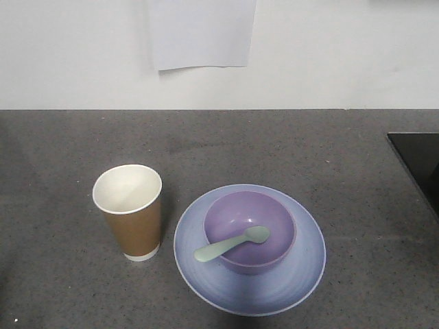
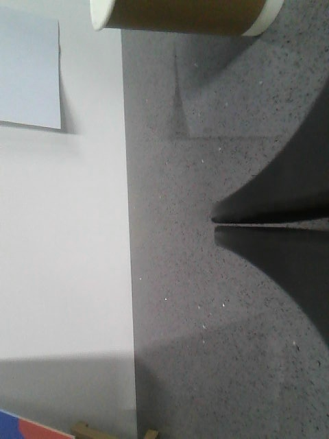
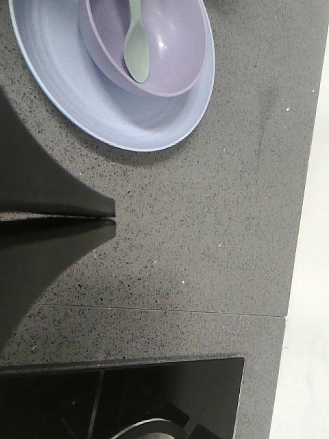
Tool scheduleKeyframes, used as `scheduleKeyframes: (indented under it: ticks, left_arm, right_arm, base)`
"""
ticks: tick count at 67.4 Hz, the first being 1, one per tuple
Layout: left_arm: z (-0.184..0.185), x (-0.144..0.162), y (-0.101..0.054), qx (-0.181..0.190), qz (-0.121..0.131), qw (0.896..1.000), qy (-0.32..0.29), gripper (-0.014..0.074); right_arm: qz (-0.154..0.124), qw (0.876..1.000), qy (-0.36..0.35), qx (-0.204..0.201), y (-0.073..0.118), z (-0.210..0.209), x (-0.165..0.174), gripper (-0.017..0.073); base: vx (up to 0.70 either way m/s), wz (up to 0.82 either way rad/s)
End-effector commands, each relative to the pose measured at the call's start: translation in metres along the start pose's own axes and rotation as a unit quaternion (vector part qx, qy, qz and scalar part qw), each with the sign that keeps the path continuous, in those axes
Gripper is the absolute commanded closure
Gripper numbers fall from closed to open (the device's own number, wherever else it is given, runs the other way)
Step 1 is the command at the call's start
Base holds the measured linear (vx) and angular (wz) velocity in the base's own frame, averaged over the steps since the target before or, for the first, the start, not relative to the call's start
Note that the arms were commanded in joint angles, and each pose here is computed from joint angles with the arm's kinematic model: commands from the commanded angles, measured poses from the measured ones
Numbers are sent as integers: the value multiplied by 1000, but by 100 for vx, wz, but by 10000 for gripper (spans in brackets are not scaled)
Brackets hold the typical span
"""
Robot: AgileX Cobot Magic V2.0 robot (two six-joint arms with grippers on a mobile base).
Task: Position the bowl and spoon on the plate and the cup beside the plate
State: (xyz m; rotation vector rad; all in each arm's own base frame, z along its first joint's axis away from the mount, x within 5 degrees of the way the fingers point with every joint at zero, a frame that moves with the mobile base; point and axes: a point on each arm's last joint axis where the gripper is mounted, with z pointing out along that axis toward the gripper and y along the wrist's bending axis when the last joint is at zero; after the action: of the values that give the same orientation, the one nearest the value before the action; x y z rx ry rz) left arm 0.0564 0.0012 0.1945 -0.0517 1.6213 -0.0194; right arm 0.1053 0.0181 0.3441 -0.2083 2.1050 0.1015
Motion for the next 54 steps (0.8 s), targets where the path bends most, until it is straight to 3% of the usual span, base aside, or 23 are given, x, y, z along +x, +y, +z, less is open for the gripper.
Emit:
scheduleKeyframes:
  ticks: [1,54]
  left_arm:
    - [-3,-14,-1,3,-6,998,-59,600]
    - [-3,-14,-1,3,-7,998,-57,600]
  right_arm:
    - [-1,999,-42,8,-2,-4,-12,570]
    - [-1,999,-42,8,-2,-4,-12,570]
  base:
    - [0,0]
    - [0,0]
